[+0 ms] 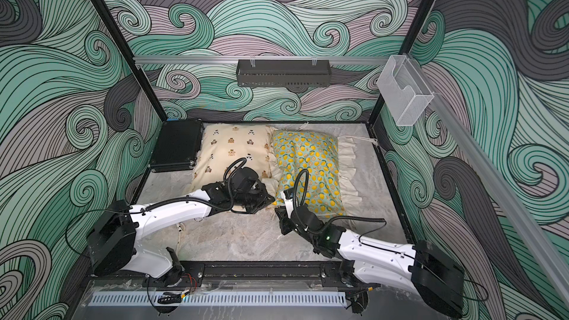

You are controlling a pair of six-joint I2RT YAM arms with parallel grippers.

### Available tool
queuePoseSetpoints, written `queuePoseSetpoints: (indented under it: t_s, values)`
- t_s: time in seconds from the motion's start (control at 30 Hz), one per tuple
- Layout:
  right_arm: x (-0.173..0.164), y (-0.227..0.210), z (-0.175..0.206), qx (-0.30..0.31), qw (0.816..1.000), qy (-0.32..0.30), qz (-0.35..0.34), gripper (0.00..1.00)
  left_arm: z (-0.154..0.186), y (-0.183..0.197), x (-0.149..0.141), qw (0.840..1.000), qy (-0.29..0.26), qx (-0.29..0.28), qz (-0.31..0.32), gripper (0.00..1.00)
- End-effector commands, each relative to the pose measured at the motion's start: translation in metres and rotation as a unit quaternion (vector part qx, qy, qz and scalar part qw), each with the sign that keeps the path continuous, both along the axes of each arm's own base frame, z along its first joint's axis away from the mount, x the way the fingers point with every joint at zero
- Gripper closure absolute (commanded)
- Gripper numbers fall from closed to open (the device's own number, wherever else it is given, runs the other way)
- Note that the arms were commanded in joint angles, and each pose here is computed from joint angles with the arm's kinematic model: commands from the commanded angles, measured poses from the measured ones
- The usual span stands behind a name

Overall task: Zip up pillowcases
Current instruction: Zip the zipper on the pillowcase.

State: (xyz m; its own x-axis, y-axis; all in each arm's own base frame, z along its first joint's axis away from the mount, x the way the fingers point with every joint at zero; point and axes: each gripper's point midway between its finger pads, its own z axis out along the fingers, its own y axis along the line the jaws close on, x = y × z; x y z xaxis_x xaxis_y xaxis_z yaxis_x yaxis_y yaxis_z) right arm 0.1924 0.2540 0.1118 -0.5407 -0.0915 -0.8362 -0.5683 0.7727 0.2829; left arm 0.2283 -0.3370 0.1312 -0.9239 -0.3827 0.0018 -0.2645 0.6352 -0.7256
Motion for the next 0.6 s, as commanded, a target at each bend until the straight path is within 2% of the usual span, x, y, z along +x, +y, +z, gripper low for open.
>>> queuePoseSetpoints:
  t_s: [0.0,0.57]
  values:
    - [0.0028,0.0037,0.0125,0.019,1.0,-0.014,0.003,0.81,0.0138,-0.0058,-0.0015,1.0,-0.015,-0.012,-0.013,1.0]
    - [0.0046,0.0022,0.0128,0.019,1.0,-0.005,-0.005,0.93,0.0153,-0.0024,0.0003,1.0,-0.022,-0.008,-0.009,1.0]
